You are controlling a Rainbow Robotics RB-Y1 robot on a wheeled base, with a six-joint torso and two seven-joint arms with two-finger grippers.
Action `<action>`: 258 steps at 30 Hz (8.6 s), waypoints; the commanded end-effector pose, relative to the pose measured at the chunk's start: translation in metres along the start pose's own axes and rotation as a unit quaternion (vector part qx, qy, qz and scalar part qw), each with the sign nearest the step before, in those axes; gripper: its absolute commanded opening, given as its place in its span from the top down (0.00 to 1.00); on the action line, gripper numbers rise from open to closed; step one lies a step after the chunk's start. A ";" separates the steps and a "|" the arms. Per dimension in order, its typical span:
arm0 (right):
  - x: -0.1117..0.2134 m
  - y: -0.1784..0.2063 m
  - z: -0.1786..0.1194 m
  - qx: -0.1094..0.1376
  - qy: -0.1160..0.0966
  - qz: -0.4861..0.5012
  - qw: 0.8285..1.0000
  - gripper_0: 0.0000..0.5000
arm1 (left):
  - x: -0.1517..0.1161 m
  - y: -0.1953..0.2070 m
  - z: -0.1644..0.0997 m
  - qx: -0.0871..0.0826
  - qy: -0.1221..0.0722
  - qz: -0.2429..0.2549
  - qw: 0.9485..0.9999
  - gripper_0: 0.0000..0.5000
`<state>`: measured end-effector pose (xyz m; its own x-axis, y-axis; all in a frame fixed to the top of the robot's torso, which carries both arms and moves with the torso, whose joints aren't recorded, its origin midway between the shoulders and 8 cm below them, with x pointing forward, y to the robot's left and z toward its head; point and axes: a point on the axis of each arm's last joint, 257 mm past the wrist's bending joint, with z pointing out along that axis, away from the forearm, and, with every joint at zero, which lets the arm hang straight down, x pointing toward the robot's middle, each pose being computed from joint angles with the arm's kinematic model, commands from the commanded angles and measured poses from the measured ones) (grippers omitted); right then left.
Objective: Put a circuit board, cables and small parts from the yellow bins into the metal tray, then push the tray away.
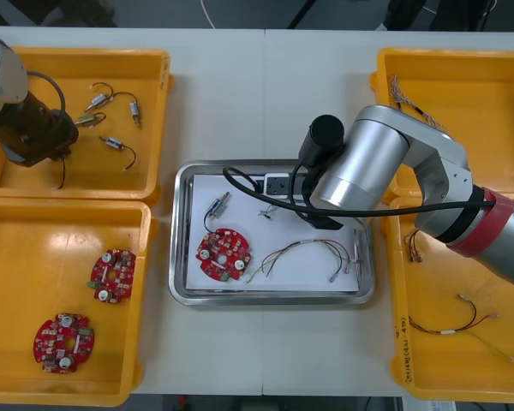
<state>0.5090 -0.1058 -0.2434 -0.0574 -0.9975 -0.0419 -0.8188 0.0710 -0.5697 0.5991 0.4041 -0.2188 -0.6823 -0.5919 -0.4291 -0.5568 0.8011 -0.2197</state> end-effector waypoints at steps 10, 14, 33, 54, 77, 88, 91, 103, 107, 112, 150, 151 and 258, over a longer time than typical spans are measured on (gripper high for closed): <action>-0.007 -0.006 -0.031 0.010 -0.004 -0.018 1.000 0.00 | -0.014 0.006 -0.030 0.002 -0.006 -0.031 1.000 1.00; -0.009 -0.011 -0.055 0.008 0.000 -0.002 1.000 0.00 | -0.016 0.001 -0.058 0.003 0.001 -0.020 1.000 1.00; 0.034 -0.078 -0.139 0.041 -0.021 0.151 0.987 0.00 | 0.048 -0.064 -0.158 0.037 0.040 0.112 0.992 1.00; 0.189 -0.108 -0.164 0.062 -0.008 0.374 0.925 0.00 | 0.183 -0.210 -0.186 0.092 0.057 0.269 0.957 1.00; 0.309 -0.056 -0.178 0.060 0.025 0.528 0.847 0.00 | 0.278 -0.252 -0.104 0.083 0.080 0.336 0.935 1.00; 0.312 -0.016 -0.174 0.061 0.041 0.546 0.835 0.00 | 0.289 -0.245 -0.069 0.071 0.080 0.337 0.935 1.00; 0.305 -0.007 -0.172 0.058 0.029 0.571 0.818 0.00 | 0.290 -0.245 -0.069 0.071 0.083 0.334 0.936 0.99; 0.294 0.026 -0.156 0.052 0.031 0.643 0.763 0.00 | 0.290 -0.243 -0.070 0.072 0.089 0.324 0.939 0.00; 0.293 0.044 -0.147 0.036 0.037 0.655 0.754 0.00 | 0.287 -0.244 -0.076 0.078 0.091 0.320 0.940 0.00; 0.293 0.065 -0.139 0.018 0.047 0.667 0.743 0.00 | 0.279 -0.242 -0.093 0.081 0.097 0.311 0.942 0.00; 0.253 0.048 -0.138 -0.008 0.025 0.649 0.760 0.00 | 0.112 -0.024 -0.201 0.043 0.053 0.272 0.960 0.00; 0.249 0.045 -0.139 -0.008 0.022 0.643 0.766 0.00 | 0.111 -0.018 -0.201 0.043 0.053 0.272 0.960 0.00; -0.071 0.170 -0.036 -0.074 -0.021 0.026 0.997 0.00 | 0.102 0.103 -0.209 0.008 0.018 0.317 0.948 0.00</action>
<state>0.3472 -0.0240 -0.3146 -0.1057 -0.9877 -0.1151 -0.9041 0.1437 -0.4024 0.3755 0.3932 -0.1177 -0.9045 -0.0176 -0.4261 -0.0182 0.9998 -0.0027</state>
